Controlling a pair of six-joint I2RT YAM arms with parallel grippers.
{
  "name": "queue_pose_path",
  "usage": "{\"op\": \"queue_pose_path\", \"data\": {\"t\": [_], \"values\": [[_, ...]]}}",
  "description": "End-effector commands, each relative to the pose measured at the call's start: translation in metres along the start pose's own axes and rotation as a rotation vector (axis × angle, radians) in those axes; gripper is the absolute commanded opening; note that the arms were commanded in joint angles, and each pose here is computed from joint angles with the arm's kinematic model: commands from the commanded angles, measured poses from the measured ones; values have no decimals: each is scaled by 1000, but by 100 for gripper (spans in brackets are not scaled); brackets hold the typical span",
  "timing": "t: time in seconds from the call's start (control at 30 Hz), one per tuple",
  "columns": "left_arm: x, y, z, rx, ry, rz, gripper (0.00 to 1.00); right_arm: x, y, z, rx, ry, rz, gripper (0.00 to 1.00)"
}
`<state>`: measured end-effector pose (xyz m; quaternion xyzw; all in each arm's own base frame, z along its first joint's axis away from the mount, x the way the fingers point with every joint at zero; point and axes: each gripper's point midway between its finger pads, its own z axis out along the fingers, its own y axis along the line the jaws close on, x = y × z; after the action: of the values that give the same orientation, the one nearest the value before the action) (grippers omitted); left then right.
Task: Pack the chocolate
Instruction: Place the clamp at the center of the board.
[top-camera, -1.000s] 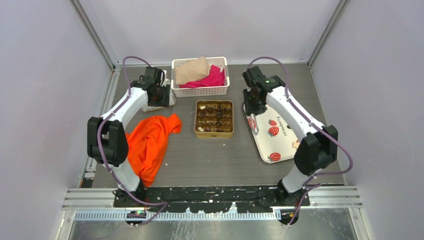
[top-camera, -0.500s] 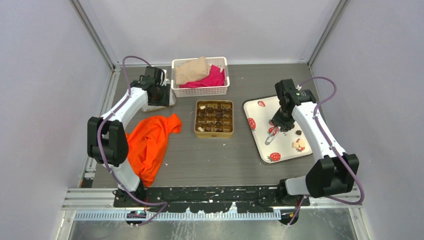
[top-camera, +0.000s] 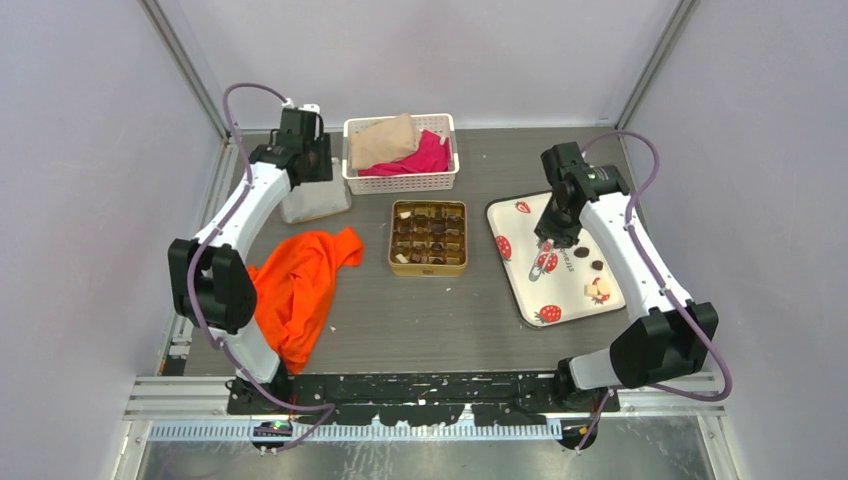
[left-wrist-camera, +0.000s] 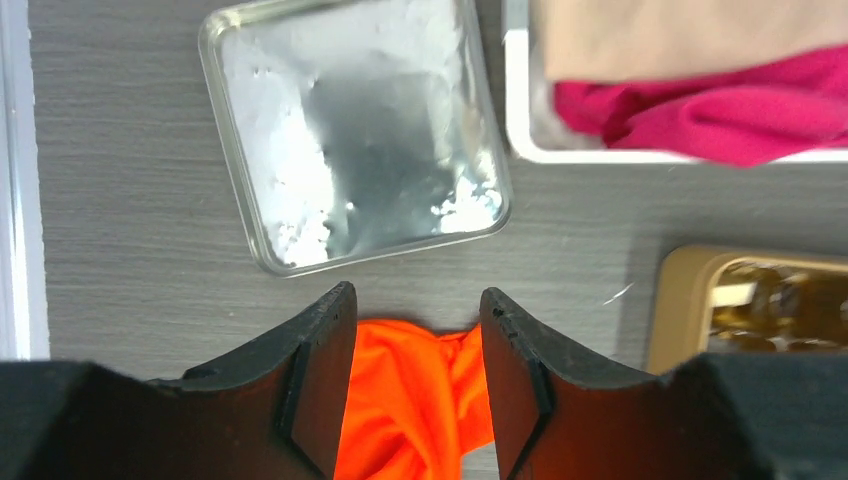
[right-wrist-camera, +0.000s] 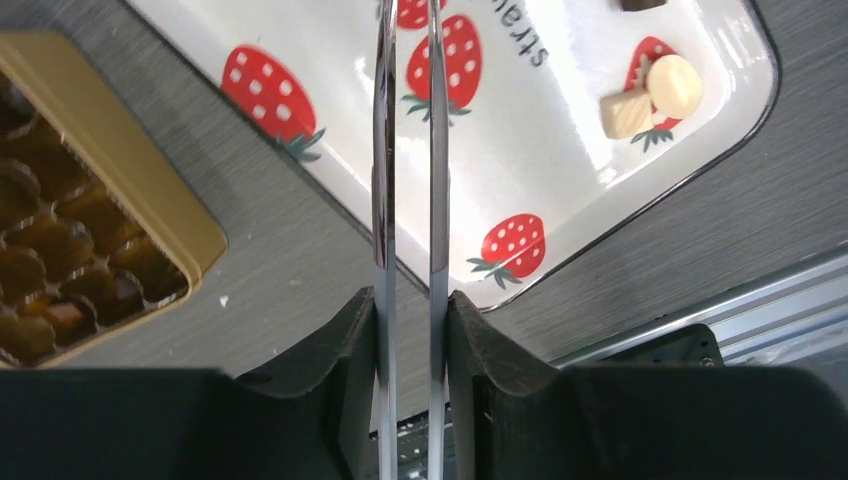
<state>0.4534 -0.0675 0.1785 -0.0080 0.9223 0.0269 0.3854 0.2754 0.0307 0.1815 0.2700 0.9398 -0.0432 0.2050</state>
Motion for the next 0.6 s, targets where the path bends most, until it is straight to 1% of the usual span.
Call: {"op": "queue_pose_path", "data": {"t": [0.0,0.1,0.17,0.27,0.37,0.47,0.57], "values": [[-29,-1,-36,18,-66,-169,50,11,16,-38,-79,-45,-152,1],[-25,-10,-52,57,-35,-241,51,44,30,-37,-82,3,-282,1],[-19,-17,-68,91,-19,-255,51,68,35,-30,-102,40,-313,1],[-7,-29,-94,123,-52,-237,51,102,35,-15,-159,60,-291,1],[3,-31,-122,169,-88,-287,52,131,38,-5,-233,74,-248,1],[21,-35,-142,216,-42,-320,52,156,44,-5,-260,112,-234,1],[38,-33,-154,222,-12,-285,52,170,44,-5,-256,43,-276,1]]}}
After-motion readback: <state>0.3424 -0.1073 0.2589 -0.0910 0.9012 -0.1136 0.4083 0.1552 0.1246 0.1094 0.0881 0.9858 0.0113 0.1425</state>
